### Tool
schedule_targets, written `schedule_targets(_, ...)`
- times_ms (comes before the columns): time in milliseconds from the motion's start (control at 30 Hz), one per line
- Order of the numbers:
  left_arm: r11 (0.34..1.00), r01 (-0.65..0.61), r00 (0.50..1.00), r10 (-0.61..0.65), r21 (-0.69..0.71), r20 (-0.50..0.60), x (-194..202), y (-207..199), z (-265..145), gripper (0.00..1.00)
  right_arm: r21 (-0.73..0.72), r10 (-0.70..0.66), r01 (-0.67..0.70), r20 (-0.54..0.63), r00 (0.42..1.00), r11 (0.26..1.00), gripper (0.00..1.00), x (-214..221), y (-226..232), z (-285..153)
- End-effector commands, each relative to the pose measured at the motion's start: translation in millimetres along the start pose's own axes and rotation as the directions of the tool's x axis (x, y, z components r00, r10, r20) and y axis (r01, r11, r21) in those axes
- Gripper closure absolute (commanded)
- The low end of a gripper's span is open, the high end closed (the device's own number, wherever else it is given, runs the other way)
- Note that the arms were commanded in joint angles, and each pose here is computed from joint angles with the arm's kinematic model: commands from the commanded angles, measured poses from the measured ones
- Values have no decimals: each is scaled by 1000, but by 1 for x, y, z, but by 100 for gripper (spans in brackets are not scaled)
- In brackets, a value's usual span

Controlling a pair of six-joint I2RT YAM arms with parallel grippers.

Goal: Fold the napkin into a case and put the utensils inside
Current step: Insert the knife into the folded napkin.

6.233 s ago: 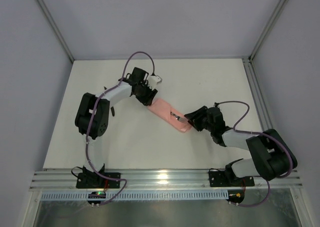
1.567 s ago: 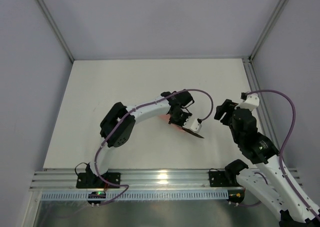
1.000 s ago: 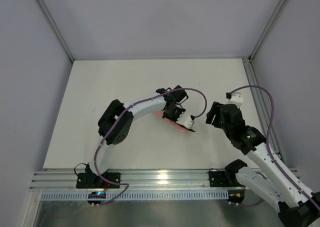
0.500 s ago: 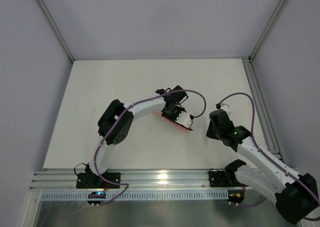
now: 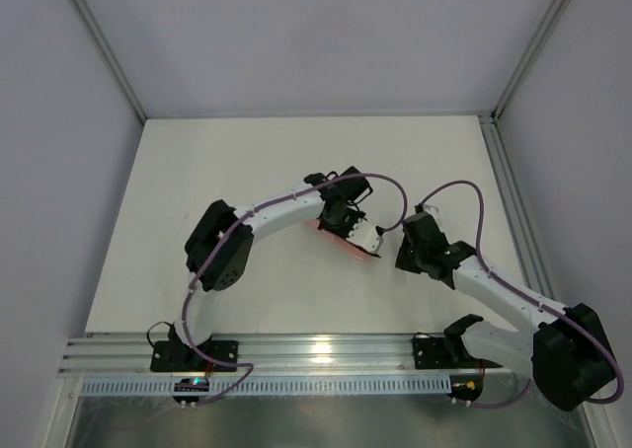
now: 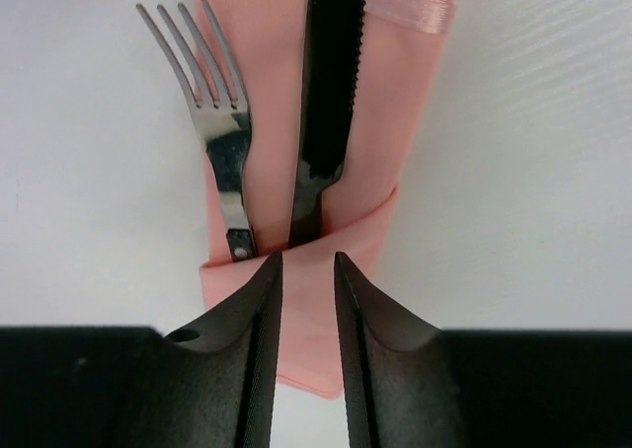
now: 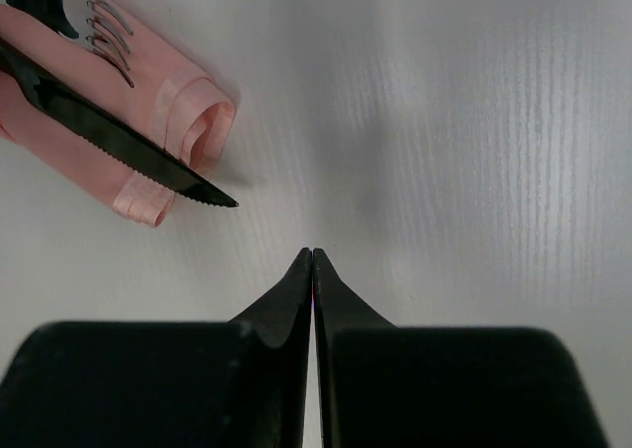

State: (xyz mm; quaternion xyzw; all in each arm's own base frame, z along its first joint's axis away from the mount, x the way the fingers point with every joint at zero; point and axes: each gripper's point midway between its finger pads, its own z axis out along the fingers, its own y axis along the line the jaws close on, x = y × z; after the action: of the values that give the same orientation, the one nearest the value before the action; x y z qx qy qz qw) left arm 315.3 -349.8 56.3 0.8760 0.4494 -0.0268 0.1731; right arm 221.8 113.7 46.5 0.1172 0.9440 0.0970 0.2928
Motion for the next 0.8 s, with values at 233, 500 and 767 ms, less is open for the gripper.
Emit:
schedule_targets(233, 719, 628, 777, -605, -300, 176, 36, 64, -94, 73, -10, 63, -63, -13, 998, 998, 96, 11, 18, 18)
schedule_targets(500, 166, 860, 328, -904, -483, 275, 173, 58, -86, 73, 42, 58, -56, -36, 998, 998, 96, 23, 22, 30)
schedule_targets(767, 101, 840, 252, -942, -533, 219, 221, 34, -43, 73, 97, 21, -19, -25, 999, 995, 96, 14, 24, 38)
